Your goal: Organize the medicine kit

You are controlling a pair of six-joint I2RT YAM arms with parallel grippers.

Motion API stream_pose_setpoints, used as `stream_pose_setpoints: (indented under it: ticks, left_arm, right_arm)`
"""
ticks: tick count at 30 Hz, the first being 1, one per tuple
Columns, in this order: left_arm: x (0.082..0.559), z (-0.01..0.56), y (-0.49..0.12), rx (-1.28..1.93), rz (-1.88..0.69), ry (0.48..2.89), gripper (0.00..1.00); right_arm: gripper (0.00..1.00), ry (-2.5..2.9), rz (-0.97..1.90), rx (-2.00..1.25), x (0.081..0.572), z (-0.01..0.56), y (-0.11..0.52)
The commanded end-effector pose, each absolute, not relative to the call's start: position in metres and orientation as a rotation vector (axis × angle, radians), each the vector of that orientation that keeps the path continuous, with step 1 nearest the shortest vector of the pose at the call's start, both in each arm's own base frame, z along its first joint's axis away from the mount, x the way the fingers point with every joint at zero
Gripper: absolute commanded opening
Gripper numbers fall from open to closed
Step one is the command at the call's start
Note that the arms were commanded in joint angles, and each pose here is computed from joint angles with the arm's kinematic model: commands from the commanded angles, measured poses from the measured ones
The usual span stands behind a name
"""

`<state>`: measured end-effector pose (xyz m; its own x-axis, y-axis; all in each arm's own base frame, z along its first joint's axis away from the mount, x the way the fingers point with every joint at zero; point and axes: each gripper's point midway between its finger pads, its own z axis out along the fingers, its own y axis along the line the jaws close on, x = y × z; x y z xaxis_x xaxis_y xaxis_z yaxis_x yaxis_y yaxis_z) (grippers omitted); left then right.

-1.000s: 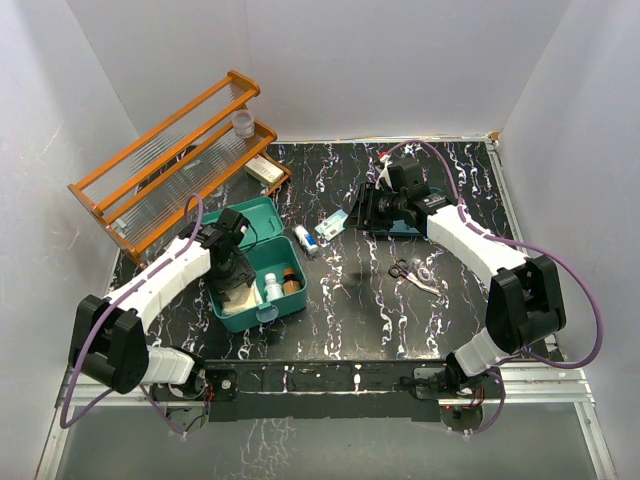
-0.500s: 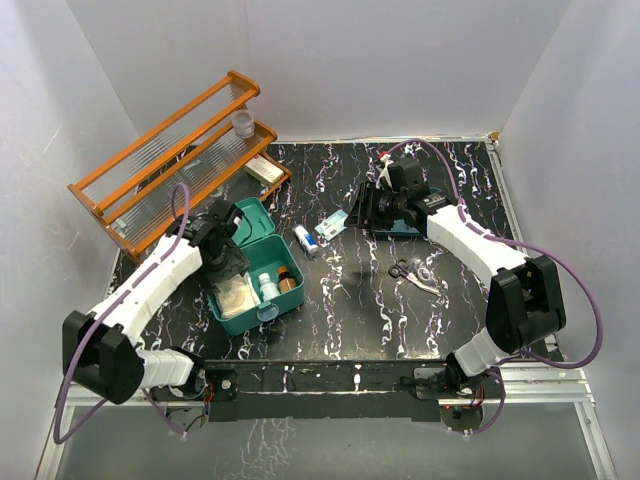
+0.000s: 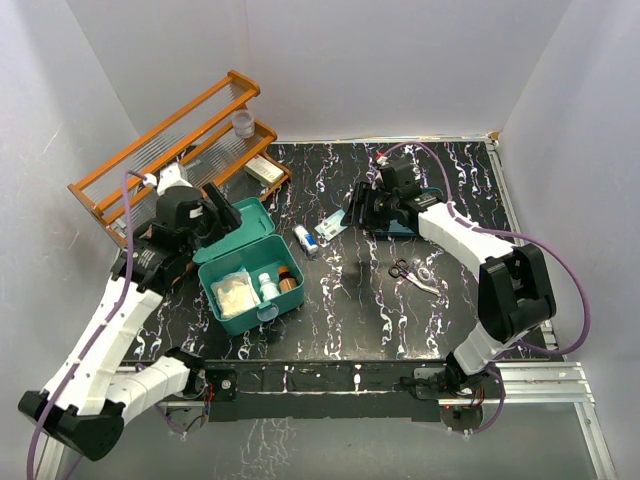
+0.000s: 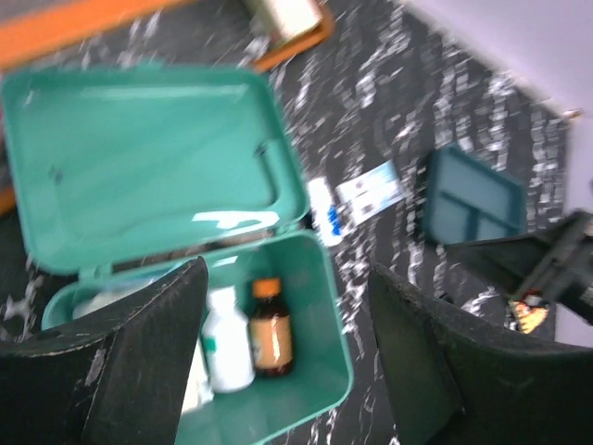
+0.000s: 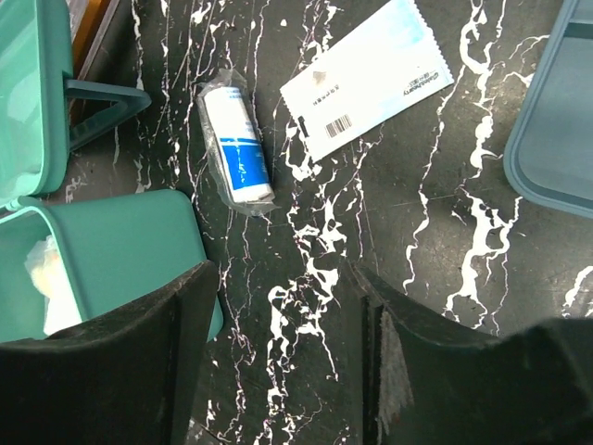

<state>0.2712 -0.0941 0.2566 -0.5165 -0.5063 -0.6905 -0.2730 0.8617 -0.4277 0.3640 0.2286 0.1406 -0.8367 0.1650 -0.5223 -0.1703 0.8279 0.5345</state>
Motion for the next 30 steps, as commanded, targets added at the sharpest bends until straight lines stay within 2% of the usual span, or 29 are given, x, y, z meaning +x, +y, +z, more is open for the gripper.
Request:
stream_pose_setpoints:
  ticks: [1, 5, 10, 20, 23, 25, 30]
  left_arm:
    - [0.299, 0.337, -0.103, -0.323, -0.427, 1.825, 0.7]
    - [0.304, 0.369, -0.106, -0.232, -0.431, 1.728, 0.74]
    - [0.312, 0.381, -0.111, -0.146, -0.4, 1.717, 0.77]
    - [0.329, 0.344, -0.122, -0.176, -0.409, 1.794, 0.83]
    - [0.334, 0.335, -0.124, -0.175, -0.399, 1.824, 0.89]
    - [0.337, 0.329, -0.127, -0.178, -0.406, 1.848, 0.98]
    - [0.339, 0.316, -0.141, -0.166, -0.46, 1.909, 0.99]
  right_arm:
    - [0.56, 2.328, 0.755, -0.012, 0.382, 0.17, 0.234]
    - [0.58, 2.322, 0.715, -0.044, 0.379, 0.167, 0.247]
    - [0.59, 2.345, 0.65, -0.114, 0.379, 0.149, 0.272]
    - [0.54, 2.416, 0.526, -0.337, 0.39, 0.103, 0.328]
    - [0.52, 2.45, 0.491, -0.352, 0.392, 0.087, 0.334]
    - [0.5, 2.464, 0.484, -0.334, 0.392, 0.08, 0.335]
    - [0.45, 2.51, 0.497, -0.355, 0.382, 0.06, 0.334]
